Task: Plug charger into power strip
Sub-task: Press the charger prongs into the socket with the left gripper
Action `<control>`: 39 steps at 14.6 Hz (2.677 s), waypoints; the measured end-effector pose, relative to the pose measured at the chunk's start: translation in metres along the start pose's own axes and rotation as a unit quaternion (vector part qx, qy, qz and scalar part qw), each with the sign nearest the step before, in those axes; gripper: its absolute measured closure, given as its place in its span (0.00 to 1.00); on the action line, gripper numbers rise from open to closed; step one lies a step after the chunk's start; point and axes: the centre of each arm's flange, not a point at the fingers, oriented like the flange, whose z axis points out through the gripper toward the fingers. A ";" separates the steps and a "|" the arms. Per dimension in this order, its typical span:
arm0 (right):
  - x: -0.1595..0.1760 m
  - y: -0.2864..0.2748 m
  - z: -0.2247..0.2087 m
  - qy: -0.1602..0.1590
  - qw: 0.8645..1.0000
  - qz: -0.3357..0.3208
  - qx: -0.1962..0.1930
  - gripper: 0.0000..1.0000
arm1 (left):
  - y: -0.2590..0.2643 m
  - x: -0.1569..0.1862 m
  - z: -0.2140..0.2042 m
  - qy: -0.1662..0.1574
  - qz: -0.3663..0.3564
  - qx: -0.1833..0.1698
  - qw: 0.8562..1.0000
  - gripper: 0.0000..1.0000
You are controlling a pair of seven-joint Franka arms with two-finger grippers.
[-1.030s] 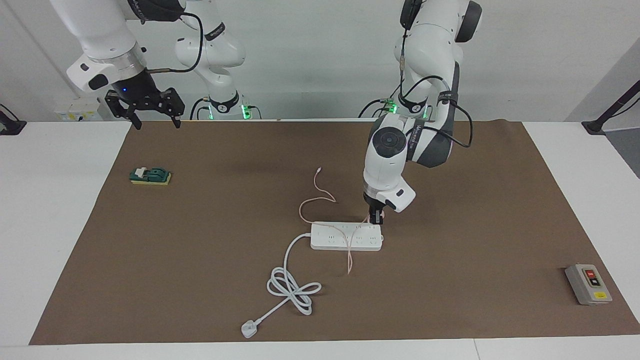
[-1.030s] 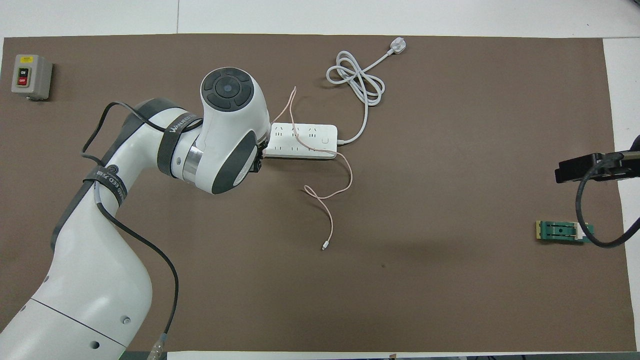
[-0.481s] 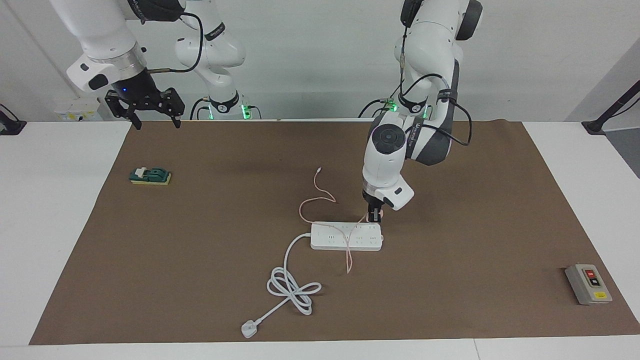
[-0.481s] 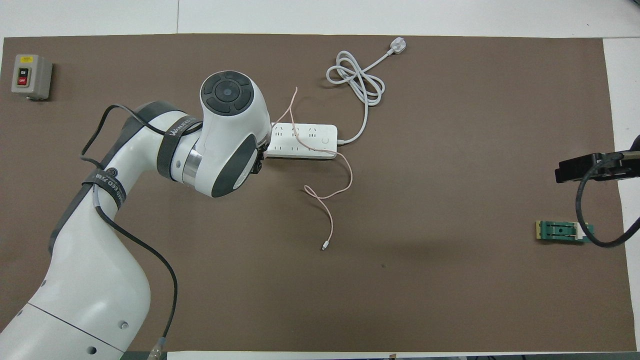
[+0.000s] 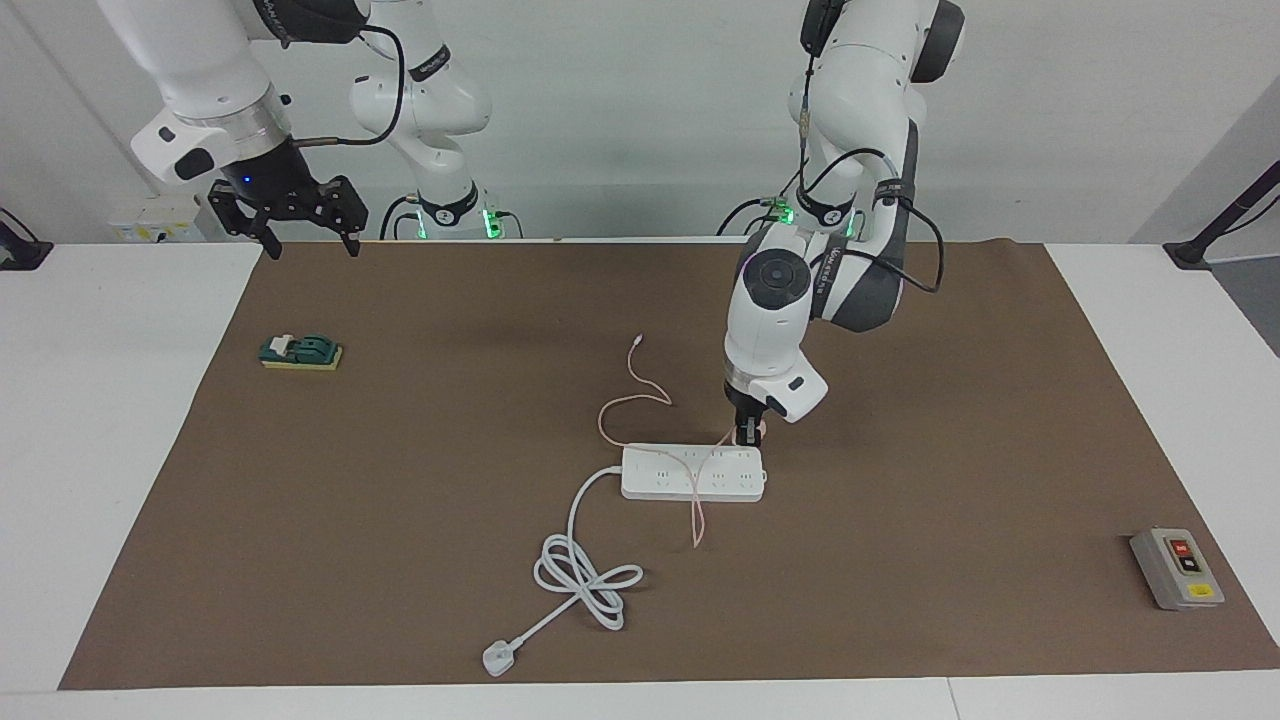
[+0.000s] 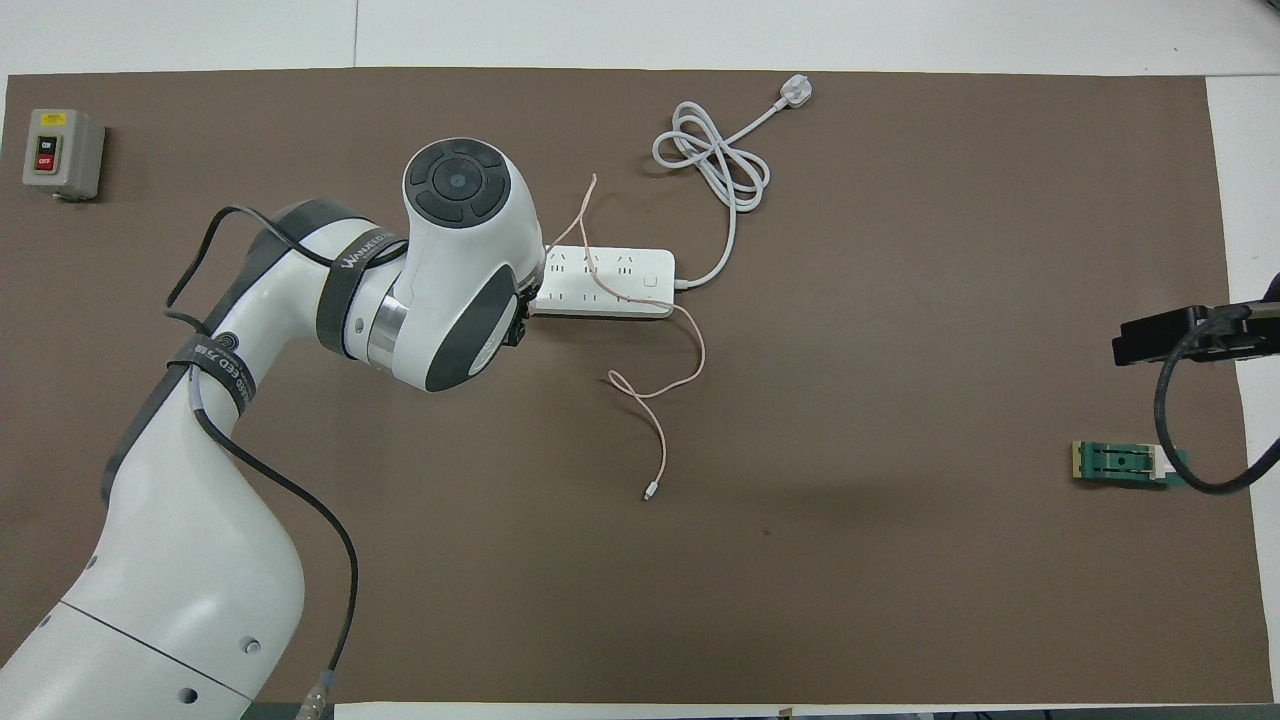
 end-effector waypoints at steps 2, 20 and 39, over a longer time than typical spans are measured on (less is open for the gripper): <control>0.000 0.000 0.000 0.000 1.000 0.000 0.000 0.00 | 0.000 -0.001 0.001 0.000 0.001 0.001 1.000 0.69; 0.000 0.004 0.000 0.000 1.000 0.004 0.000 0.00 | 0.010 -0.004 0.004 0.000 0.010 0.004 1.000 0.69; 0.000 0.009 0.000 0.000 1.000 0.008 0.000 0.00 | 0.013 0.002 0.004 -0.001 0.019 0.004 1.000 0.69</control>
